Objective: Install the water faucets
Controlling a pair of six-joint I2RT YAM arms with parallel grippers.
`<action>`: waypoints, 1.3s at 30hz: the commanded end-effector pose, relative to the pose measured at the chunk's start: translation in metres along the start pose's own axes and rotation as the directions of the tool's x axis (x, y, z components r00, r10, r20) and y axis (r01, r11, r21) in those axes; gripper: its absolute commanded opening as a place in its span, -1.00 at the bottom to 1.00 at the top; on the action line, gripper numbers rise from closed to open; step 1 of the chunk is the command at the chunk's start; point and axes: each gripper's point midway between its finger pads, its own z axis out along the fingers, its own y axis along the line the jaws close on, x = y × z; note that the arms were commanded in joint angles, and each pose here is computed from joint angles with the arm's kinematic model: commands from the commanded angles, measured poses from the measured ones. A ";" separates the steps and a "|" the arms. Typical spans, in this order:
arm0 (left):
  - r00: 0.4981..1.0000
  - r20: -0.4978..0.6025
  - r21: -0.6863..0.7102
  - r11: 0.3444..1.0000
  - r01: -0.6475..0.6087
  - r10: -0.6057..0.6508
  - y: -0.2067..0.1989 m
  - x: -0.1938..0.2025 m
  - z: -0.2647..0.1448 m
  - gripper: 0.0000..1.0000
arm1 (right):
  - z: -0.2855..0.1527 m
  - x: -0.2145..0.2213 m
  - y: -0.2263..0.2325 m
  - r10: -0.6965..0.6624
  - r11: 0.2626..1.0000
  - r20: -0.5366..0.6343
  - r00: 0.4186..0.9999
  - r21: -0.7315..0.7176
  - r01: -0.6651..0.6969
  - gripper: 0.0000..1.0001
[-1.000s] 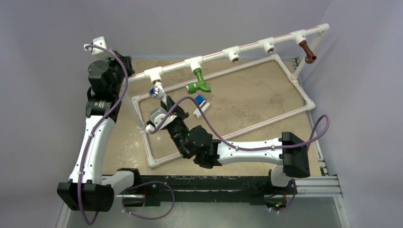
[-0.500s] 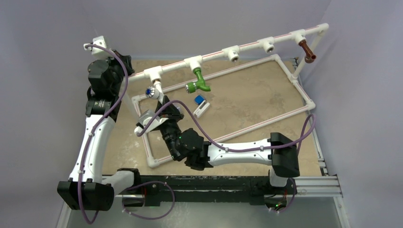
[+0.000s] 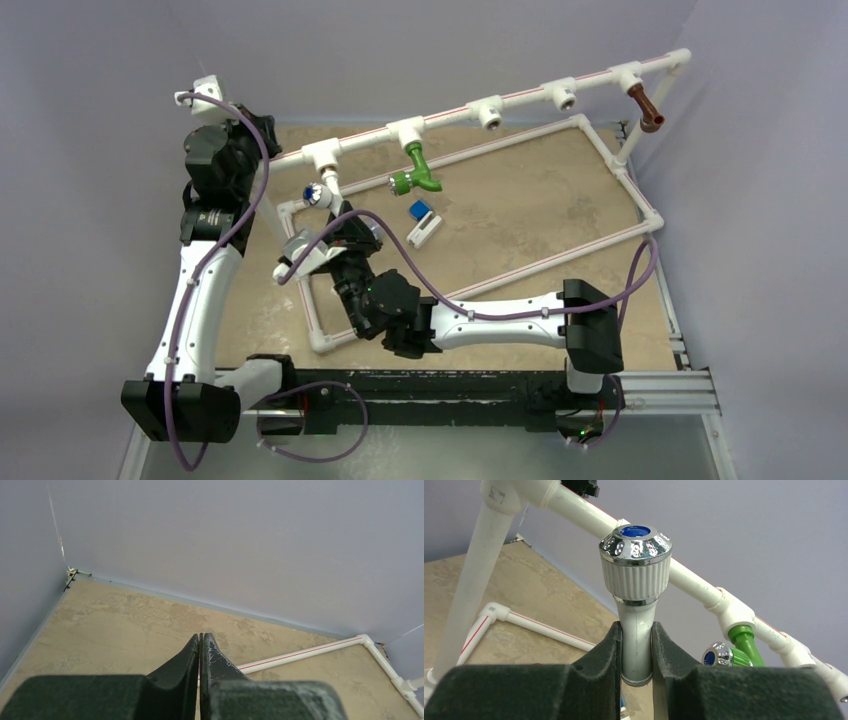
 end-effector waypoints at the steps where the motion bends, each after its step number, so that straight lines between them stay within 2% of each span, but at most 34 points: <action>1: 0.904 -0.428 -0.076 0.997 -0.011 -0.023 0.029 0.127 -0.025 -1.00 | 0.017 -0.003 -0.003 0.114 0.993 0.017 0.993 0.006 -0.114 -1.00; 11: 0.903 -0.430 -0.072 0.997 -0.007 -0.025 0.028 0.127 -0.025 -1.00 | 0.018 0.013 -0.016 0.308 0.943 0.017 0.951 0.127 -0.308 -1.00; 19: 0.903 -0.429 -0.068 0.998 -0.005 -0.025 0.027 0.127 -0.026 -1.00 | 0.018 0.018 -0.030 0.485 0.852 0.064 0.872 0.190 -0.488 -1.00; 28: 0.904 -0.427 -0.068 0.998 -0.005 -0.025 0.027 0.126 -0.026 -1.00 | 0.019 0.018 -0.041 0.656 0.718 0.115 0.746 0.210 -0.664 -1.00; 36: 0.903 -0.428 -0.064 0.998 -0.003 -0.025 0.027 0.126 -0.026 -1.00 | 0.017 0.020 -0.046 0.789 0.559 0.150 0.596 0.228 -0.797 -1.00; 39: 0.904 -0.427 -0.064 0.998 -0.001 -0.026 0.026 0.126 -0.026 -1.00 | 0.018 0.019 -0.048 0.839 0.480 0.160 0.519 0.230 -0.847 -1.00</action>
